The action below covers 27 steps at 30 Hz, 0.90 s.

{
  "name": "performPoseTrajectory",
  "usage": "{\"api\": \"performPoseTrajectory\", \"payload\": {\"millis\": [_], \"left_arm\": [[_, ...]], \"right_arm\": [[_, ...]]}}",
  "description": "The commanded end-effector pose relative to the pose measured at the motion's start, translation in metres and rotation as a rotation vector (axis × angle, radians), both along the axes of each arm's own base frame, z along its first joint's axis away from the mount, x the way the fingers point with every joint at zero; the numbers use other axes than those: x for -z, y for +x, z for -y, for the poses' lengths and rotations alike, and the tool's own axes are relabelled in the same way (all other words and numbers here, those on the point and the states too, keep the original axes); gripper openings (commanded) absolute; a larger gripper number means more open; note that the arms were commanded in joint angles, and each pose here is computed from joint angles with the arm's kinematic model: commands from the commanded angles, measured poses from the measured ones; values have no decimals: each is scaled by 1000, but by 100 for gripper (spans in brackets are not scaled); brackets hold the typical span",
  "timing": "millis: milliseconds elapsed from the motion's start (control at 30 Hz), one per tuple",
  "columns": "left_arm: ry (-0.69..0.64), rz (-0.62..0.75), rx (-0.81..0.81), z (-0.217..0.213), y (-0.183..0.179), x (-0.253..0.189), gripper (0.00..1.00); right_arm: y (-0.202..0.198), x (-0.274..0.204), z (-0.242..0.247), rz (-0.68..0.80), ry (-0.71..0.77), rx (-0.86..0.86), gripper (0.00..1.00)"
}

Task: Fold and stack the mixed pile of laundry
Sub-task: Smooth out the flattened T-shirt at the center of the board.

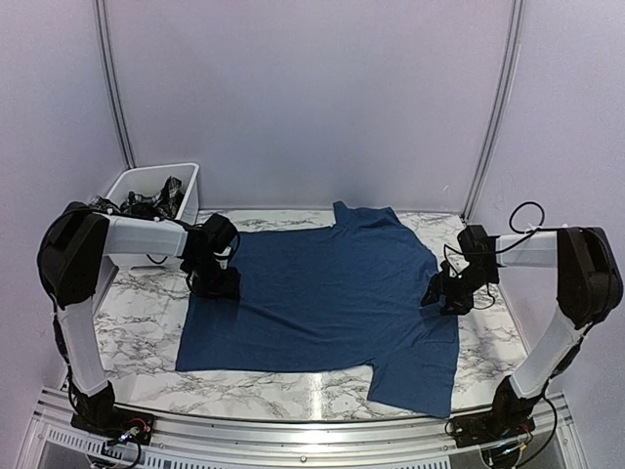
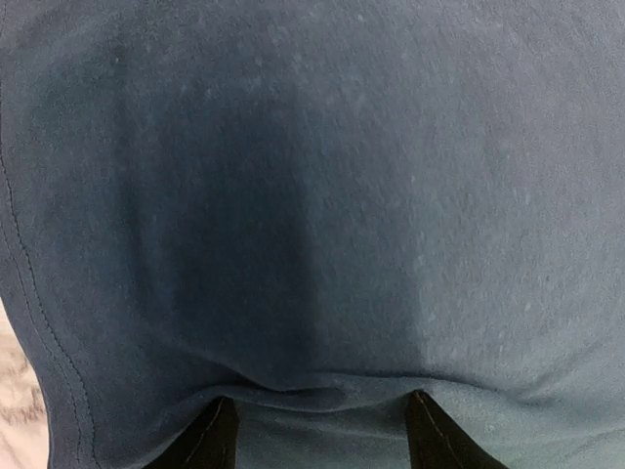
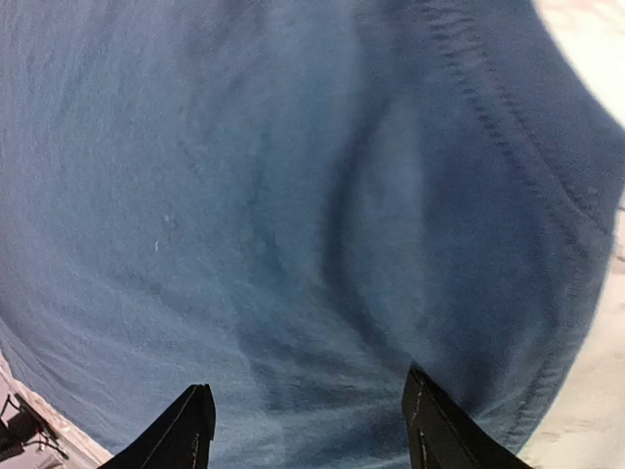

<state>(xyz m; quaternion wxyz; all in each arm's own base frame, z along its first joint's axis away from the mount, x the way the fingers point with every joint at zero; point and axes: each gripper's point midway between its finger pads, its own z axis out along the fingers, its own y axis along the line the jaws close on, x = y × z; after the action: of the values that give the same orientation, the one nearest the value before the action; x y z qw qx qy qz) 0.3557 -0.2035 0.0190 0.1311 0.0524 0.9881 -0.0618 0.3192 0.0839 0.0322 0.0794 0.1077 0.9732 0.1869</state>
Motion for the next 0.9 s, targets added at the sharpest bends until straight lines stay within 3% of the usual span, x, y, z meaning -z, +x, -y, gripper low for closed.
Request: {"api": "performPoseTrajectory", "payload": {"millis": [0, 167, 300, 567, 633, 733, 867], "left_arm": [[22, -25, 8, -4, 19, 22, 62], [-24, 11, 0, -2, 36, 1, 62], [-103, 62, 3, 4, 22, -40, 65], [-206, 82, -194, -19, -46, -78, 69], [-223, 94, -272, -29, -60, -83, 74], [-254, 79, -379, -39, -76, -81, 76], [-215, 40, -479, -53, -90, -68, 76]], "right_arm": [[-2, 3, 4, -4, 58, 42, 67], [20, -54, -7, 133, 133, 18, 69], [1, -86, -13, 146, 172, 5, 73], [-97, -67, -14, -28, 130, 117, 66], [-112, -65, -13, -38, 117, 161, 62], [-136, -52, -16, -88, 88, 179, 55], [-162, -28, -17, -169, 24, 170, 53]]}}
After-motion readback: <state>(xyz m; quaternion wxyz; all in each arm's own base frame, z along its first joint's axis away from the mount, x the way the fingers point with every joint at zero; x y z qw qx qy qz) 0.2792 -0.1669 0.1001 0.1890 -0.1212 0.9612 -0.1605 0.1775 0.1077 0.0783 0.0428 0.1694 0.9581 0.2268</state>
